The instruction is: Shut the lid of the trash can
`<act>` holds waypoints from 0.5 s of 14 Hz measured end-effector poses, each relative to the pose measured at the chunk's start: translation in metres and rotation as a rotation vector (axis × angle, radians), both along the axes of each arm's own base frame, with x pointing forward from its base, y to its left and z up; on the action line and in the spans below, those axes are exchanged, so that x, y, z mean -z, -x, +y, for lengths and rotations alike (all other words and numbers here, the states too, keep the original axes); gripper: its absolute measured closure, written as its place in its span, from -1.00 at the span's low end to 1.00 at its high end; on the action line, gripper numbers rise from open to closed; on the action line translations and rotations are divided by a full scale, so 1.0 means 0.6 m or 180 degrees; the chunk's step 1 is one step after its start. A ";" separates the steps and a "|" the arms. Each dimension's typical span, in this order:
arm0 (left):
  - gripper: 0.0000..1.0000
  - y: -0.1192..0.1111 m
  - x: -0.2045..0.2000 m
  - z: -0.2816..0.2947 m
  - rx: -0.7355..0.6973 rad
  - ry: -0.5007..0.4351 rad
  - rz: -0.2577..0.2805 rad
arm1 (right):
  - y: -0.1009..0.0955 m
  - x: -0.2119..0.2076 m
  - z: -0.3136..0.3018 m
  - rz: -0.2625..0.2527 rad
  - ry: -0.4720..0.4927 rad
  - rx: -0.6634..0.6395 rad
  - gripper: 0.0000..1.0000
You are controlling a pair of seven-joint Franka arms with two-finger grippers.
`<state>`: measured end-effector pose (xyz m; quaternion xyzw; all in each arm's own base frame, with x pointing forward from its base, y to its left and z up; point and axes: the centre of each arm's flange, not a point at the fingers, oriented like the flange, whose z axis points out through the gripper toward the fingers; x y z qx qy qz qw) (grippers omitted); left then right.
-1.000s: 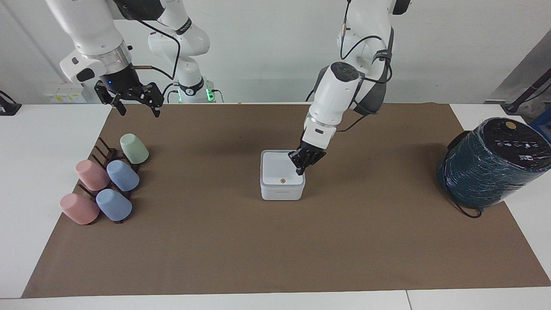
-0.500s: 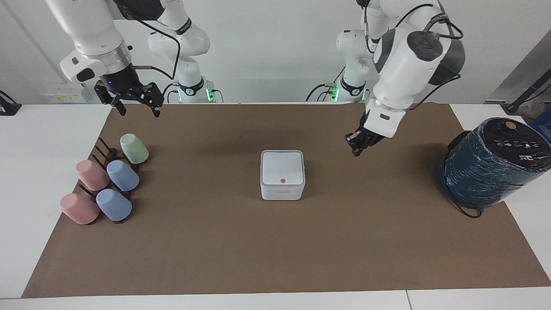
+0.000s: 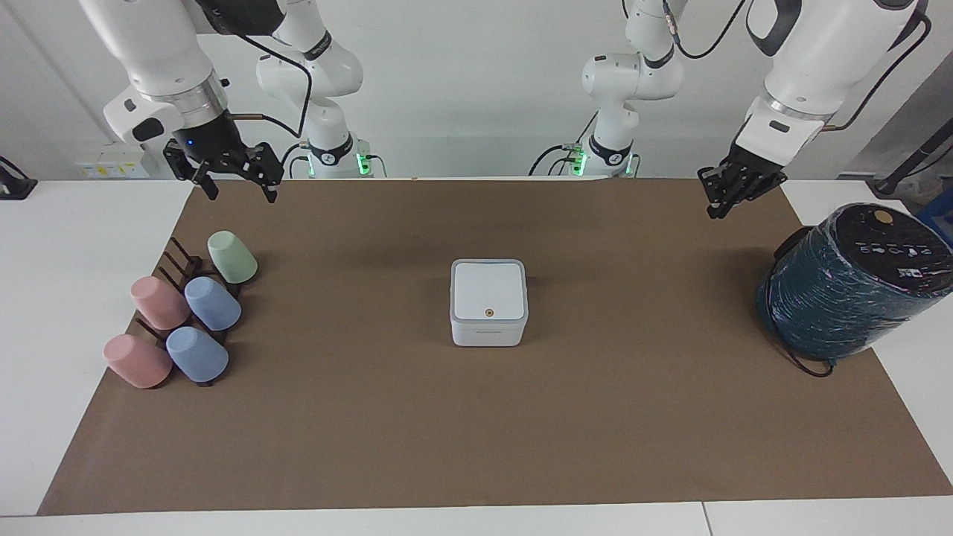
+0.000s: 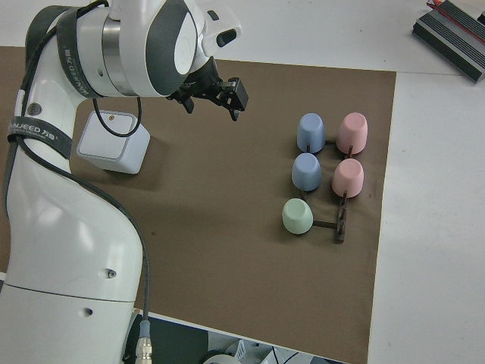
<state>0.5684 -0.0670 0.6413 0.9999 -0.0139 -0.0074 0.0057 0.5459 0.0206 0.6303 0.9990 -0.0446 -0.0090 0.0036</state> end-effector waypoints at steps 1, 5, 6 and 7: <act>0.64 0.000 -0.001 0.008 0.0033 0.0001 -0.0003 | 0.000 0.000 0.000 0.0000 0.0000 0.0000 -1.00; -0.13 -0.006 -0.005 0.013 0.0085 0.0011 -0.0098 | 0.000 0.000 0.000 0.0000 0.0000 0.0000 -1.00; -0.33 -0.008 -0.007 0.012 0.0092 0.0014 -0.0139 | 0.000 0.000 0.000 0.0000 0.0000 0.0000 -1.00; -0.59 -0.010 -0.007 0.011 0.0101 0.0017 -0.0166 | 0.000 0.000 0.000 0.0000 0.0000 0.0000 -1.00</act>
